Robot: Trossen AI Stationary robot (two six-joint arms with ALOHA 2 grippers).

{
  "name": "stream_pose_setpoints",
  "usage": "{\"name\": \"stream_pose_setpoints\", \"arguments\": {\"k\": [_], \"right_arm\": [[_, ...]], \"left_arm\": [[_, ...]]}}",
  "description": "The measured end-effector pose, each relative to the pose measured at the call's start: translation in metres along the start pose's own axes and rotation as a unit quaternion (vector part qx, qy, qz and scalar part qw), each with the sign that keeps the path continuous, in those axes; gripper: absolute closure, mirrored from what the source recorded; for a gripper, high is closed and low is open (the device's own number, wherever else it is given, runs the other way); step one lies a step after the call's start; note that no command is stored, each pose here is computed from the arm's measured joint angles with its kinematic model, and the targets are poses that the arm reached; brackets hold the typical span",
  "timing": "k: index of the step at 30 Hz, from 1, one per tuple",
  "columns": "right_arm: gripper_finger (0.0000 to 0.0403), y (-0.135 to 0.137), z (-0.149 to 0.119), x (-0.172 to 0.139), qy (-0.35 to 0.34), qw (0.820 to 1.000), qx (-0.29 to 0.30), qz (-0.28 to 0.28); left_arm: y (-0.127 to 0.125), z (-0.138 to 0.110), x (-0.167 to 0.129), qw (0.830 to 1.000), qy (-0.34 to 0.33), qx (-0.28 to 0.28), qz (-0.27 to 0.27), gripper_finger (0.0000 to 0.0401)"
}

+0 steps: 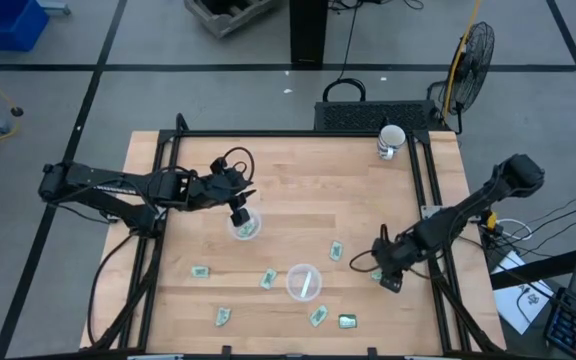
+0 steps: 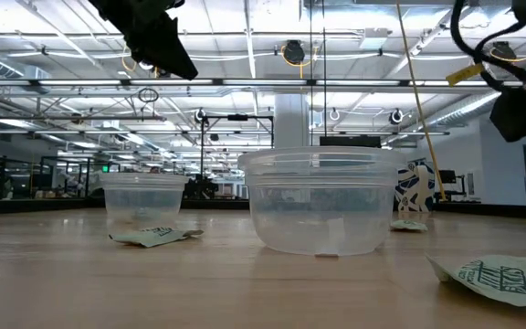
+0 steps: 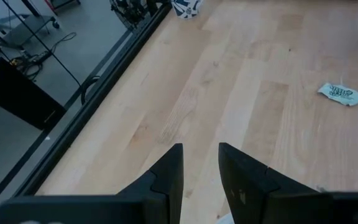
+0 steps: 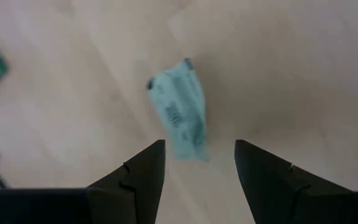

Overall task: Pick and place items into bin
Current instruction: Put the white stevia packet into the bottom transparent bin

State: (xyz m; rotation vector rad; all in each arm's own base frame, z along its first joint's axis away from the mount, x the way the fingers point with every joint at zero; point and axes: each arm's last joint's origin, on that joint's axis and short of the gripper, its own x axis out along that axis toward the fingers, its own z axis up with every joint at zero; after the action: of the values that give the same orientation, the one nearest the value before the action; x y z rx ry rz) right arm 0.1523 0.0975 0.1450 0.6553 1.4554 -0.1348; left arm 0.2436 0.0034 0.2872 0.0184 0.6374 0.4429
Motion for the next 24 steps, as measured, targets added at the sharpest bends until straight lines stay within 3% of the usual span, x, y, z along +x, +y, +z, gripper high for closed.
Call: {"name": "stream_pose_setpoints", "arguments": {"k": [14,24], "right_arm": [[0.0226,-0.0017,0.0030,0.0110,-0.003,0.999,-0.007,-0.040],[0.0339,-0.0037,0.0026,0.0115,-0.006,0.999,-0.006,-0.050]], "left_arm": [[0.0000,0.0000,0.0000,1.000,0.000,0.002,0.000,0.0293],[0.0000,0.0000,0.0000,1.000,0.000,0.001,0.000,0.0293]]}}
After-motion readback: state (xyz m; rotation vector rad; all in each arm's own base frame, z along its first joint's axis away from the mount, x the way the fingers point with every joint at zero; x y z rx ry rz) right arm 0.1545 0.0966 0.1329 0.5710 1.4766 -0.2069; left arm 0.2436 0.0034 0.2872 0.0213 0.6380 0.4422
